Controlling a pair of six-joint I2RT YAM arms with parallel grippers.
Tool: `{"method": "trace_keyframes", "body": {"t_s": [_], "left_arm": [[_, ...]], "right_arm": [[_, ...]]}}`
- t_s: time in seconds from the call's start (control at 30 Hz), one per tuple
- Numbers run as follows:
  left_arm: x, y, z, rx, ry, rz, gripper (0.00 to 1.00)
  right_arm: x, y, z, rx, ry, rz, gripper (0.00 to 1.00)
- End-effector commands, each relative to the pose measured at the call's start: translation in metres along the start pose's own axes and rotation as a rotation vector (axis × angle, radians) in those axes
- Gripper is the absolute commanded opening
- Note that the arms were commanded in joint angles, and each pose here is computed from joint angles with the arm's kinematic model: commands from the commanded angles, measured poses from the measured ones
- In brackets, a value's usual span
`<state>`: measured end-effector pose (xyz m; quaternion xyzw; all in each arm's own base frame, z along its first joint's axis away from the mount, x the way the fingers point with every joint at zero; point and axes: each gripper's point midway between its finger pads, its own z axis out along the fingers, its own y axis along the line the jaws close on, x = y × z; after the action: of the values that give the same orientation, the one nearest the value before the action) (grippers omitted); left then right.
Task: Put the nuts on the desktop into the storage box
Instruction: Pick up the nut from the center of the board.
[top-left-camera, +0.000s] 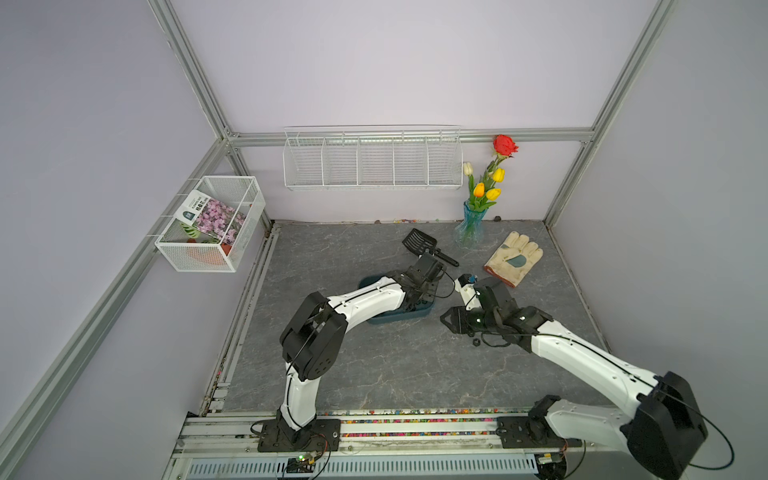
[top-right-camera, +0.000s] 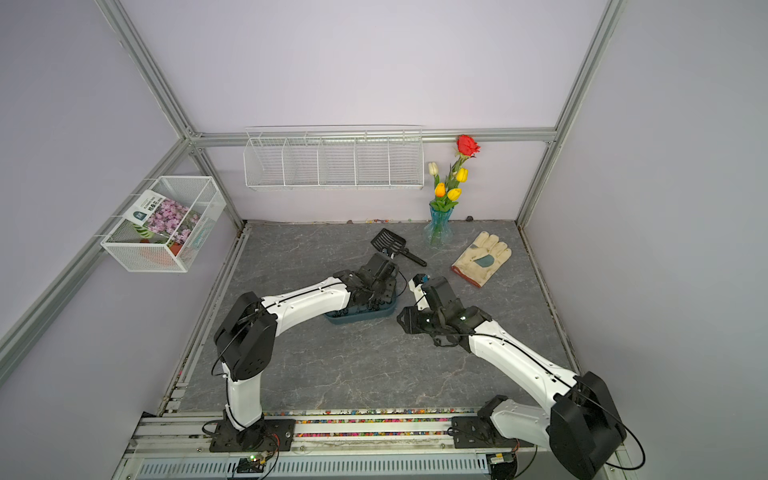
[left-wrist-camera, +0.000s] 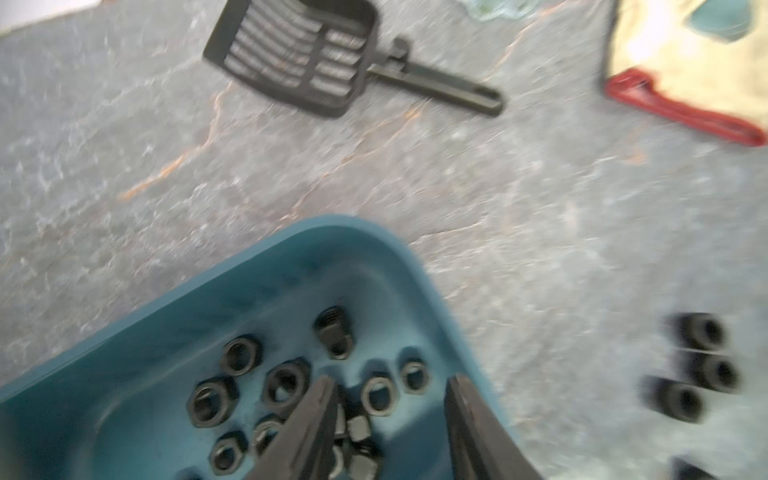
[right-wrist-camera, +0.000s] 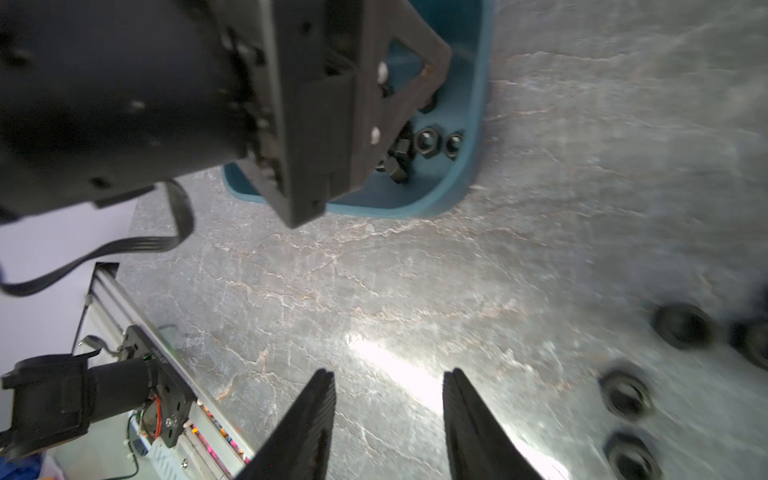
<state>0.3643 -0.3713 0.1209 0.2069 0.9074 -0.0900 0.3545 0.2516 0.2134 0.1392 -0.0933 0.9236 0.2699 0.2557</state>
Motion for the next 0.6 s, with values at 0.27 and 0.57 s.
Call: {"method": "trace_keyframes", "body": {"t_s": [0.27, 0.57], "left_arm": [[-0.029, -0.065, -0.023, 0.221, -0.025, 0.052, 0.49], [-0.006, -0.127, 0.0, 0.309, 0.058, 0.154, 0.49]], "right_arm": [[0.034, -0.072, -0.048, 0.23, -0.115, 0.225, 0.47], [0.06, -0.097, -0.055, 0.264, -0.137, 0.342, 0.47]]}}
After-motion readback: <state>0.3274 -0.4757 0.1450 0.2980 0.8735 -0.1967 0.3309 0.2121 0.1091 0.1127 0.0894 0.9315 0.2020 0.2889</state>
